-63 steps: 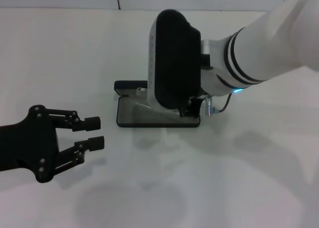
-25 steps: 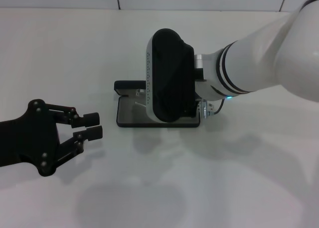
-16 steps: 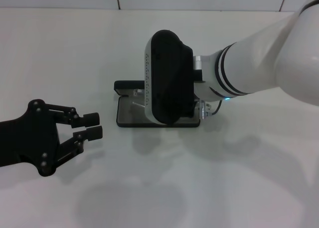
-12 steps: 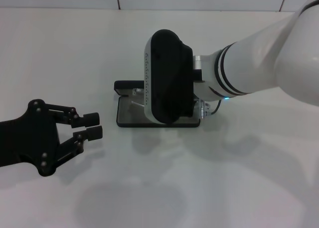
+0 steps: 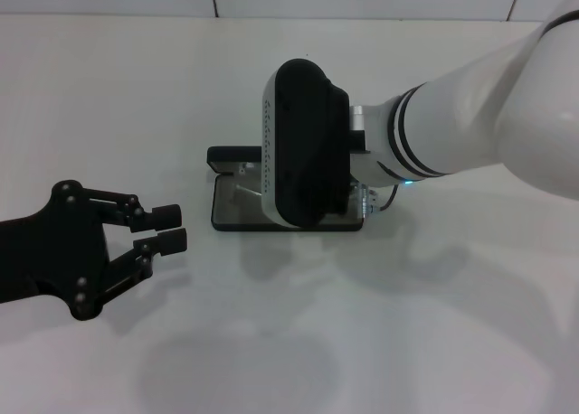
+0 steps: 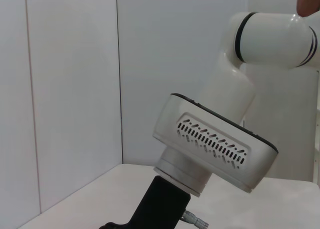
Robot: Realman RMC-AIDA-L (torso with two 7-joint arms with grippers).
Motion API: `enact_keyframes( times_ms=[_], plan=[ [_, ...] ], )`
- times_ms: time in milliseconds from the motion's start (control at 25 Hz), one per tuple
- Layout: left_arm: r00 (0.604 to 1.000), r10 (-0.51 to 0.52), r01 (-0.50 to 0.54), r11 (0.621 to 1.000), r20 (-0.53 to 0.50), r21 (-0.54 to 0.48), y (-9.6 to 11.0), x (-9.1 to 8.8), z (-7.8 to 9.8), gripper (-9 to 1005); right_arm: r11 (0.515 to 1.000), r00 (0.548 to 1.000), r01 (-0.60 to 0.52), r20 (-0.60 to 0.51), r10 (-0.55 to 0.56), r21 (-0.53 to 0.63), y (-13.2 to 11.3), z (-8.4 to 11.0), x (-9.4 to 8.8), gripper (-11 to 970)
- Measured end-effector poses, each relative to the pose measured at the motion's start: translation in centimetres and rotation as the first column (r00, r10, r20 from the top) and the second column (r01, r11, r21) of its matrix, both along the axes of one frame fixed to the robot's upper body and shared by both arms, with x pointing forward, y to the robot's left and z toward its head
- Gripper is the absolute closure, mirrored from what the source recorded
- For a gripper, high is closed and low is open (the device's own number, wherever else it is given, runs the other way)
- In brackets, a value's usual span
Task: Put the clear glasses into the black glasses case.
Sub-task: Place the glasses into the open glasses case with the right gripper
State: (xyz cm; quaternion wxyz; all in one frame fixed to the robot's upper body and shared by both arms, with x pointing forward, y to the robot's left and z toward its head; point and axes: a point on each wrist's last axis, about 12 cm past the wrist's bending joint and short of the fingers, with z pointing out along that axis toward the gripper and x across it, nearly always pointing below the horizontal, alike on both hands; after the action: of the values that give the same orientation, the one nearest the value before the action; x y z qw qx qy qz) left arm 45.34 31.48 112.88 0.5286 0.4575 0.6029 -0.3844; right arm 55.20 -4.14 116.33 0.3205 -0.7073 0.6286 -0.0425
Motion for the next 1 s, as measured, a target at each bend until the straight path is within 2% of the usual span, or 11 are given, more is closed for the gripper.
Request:
enact_keyframes(
  times_ms=[1000],
  plan=[
    [1.000, 0.001, -0.001, 1.000, -0.001, -0.002, -0.03, -0.05, -0.04, 832, 1.000, 1.000, 0.010, 0.000, -0.010, 0.021, 0.11, 0.18, 0.10, 906]
  ],
)
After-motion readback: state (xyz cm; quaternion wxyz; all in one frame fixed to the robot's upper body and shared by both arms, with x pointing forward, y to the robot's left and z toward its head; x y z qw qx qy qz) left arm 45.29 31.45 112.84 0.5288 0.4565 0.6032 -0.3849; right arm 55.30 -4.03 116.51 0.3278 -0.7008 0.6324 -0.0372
